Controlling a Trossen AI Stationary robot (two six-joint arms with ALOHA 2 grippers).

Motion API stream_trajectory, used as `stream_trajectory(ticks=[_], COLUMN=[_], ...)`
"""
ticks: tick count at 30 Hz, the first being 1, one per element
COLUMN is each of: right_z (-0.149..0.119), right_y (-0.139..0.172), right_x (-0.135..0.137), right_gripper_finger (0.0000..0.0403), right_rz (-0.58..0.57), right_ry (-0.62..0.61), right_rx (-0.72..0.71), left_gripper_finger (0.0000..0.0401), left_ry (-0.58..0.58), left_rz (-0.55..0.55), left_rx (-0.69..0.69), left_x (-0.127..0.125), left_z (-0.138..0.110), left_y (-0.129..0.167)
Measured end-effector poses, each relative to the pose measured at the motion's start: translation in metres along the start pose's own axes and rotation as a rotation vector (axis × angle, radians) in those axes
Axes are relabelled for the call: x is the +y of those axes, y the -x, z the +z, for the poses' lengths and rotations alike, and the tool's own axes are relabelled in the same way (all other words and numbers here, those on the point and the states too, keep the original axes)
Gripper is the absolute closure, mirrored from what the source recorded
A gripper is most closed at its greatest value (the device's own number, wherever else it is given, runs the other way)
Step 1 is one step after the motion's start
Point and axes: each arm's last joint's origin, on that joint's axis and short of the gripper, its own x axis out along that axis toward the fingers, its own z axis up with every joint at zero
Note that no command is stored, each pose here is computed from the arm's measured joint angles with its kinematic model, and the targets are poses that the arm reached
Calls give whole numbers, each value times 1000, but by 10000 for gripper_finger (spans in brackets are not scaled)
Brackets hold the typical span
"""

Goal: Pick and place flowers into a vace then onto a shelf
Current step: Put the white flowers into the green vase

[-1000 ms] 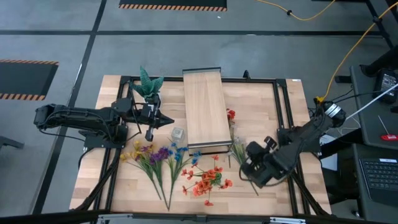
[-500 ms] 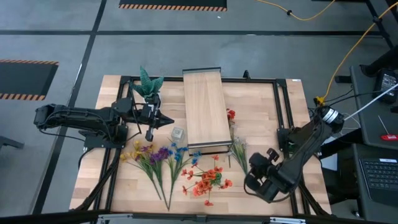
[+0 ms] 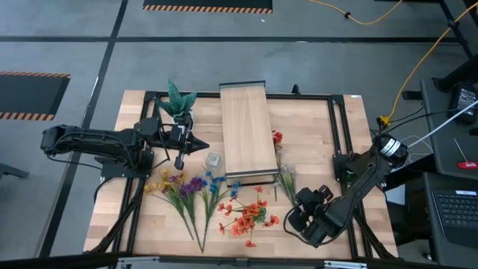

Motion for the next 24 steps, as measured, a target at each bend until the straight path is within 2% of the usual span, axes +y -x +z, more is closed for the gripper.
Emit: stream_trajectory(ticks=[3,12,16,20,24], right_z=[-4,-16,-23,-26,-24], right_y=[-8,-29,-43,-55,-67], right_x=[4,14,19,14,4], right_gripper_finger=[135,135,134,134,134], right_rz=[-21,-59,-26,-20,-67], right_ry=[-64,-63,-86,-107,-133], right_rx=[-4,-13,-6,-53,-57], left_gripper_finger=[398,398,398,398,398], left_ry=[1,15,25,25,25], left_rz=[-1,-2,-1,-1,-1], left_rx=[0,0,0,0,0], left_x=[0,0,0,0,0], left_z=[0,0,0,0,0], left_y=[0,0,0,0,0])
